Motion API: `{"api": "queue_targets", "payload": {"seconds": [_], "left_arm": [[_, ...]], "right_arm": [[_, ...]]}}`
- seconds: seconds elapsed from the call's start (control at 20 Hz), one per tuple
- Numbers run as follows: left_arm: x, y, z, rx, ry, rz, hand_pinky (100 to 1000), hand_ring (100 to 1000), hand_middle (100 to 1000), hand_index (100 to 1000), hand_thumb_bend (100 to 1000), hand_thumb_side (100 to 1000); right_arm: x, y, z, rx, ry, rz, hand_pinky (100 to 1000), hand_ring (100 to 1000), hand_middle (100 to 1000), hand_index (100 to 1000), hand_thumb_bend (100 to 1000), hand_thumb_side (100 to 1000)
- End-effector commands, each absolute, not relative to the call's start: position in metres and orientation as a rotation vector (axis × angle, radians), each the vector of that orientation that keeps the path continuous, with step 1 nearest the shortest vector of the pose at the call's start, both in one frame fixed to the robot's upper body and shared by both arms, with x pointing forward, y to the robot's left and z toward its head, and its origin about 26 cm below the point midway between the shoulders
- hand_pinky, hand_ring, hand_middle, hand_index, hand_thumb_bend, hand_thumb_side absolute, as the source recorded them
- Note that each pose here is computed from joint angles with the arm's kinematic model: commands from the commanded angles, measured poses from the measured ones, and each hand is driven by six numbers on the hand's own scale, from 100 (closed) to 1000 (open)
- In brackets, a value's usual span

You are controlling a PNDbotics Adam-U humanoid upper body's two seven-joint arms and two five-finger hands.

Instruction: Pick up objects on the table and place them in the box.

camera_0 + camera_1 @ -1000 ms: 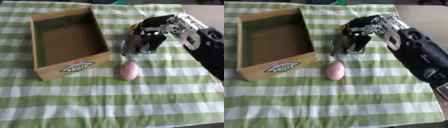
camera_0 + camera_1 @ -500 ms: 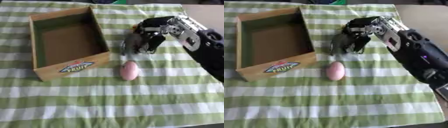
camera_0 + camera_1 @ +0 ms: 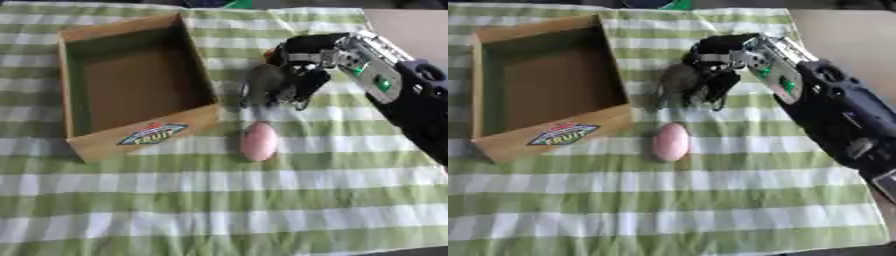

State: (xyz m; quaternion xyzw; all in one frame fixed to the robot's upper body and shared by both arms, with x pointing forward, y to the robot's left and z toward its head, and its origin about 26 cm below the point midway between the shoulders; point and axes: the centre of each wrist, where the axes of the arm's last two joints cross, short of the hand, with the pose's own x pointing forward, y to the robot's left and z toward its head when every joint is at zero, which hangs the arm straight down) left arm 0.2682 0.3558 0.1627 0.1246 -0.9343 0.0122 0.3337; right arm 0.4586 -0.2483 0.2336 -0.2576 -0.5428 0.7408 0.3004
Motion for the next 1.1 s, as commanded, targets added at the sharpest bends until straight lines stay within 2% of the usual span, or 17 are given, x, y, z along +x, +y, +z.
{"api": "queue_targets", "payload": {"seconds": [0.05, 0.3, 0.4, 0.45, 0.65, 0.7, 0.75, 1.1], "left_arm": [[0.267, 0.356, 0.173, 0.329, -2.466, 0.005, 479, 680, 657, 770, 100, 932], [0.267, 0.356, 0.173, 0.327, -2.466, 0.003, 479, 680, 657, 770, 100, 930], [0.266, 0.357, 0.172, 0.328, -2.465, 0.003, 479, 680, 657, 770, 100, 929], [0.266, 0.357, 0.172, 0.328, -2.465, 0.003, 479, 680, 657, 770, 100, 929], [0.266, 0.357, 0.172, 0.330, -2.462, 0.000, 478, 681, 657, 770, 100, 928], [0.266, 0.357, 0.172, 0.331, -2.462, -0.001, 478, 681, 657, 770, 100, 933], [0.266, 0.357, 0.172, 0.331, -2.461, -0.001, 478, 681, 657, 770, 100, 928], [0.266, 0.358, 0.172, 0.333, -2.460, -0.007, 477, 682, 658, 769, 100, 925]], "right_arm": [[0.455, -0.260, 0.261, -0.752, -1.505, 1.928, 630, 684, 390, 435, 100, 518], [0.452, -0.264, 0.269, -0.757, -1.551, 1.908, 625, 675, 352, 388, 100, 513], [0.451, -0.266, 0.274, -0.765, -1.567, 1.910, 619, 666, 320, 367, 100, 544], [0.450, -0.266, 0.277, -0.772, -1.577, 1.910, 618, 665, 311, 362, 100, 512], [0.447, -0.266, 0.294, -0.796, -1.621, 1.917, 617, 662, 301, 356, 100, 514], [0.447, -0.265, 0.298, -0.801, -1.630, 1.920, 617, 661, 298, 354, 100, 636], [0.446, -0.264, 0.302, -0.803, -1.639, 1.922, 617, 661, 296, 352, 100, 515], [0.450, -0.253, 0.325, -0.784, -1.677, 1.935, 619, 656, 283, 348, 100, 515]]}}
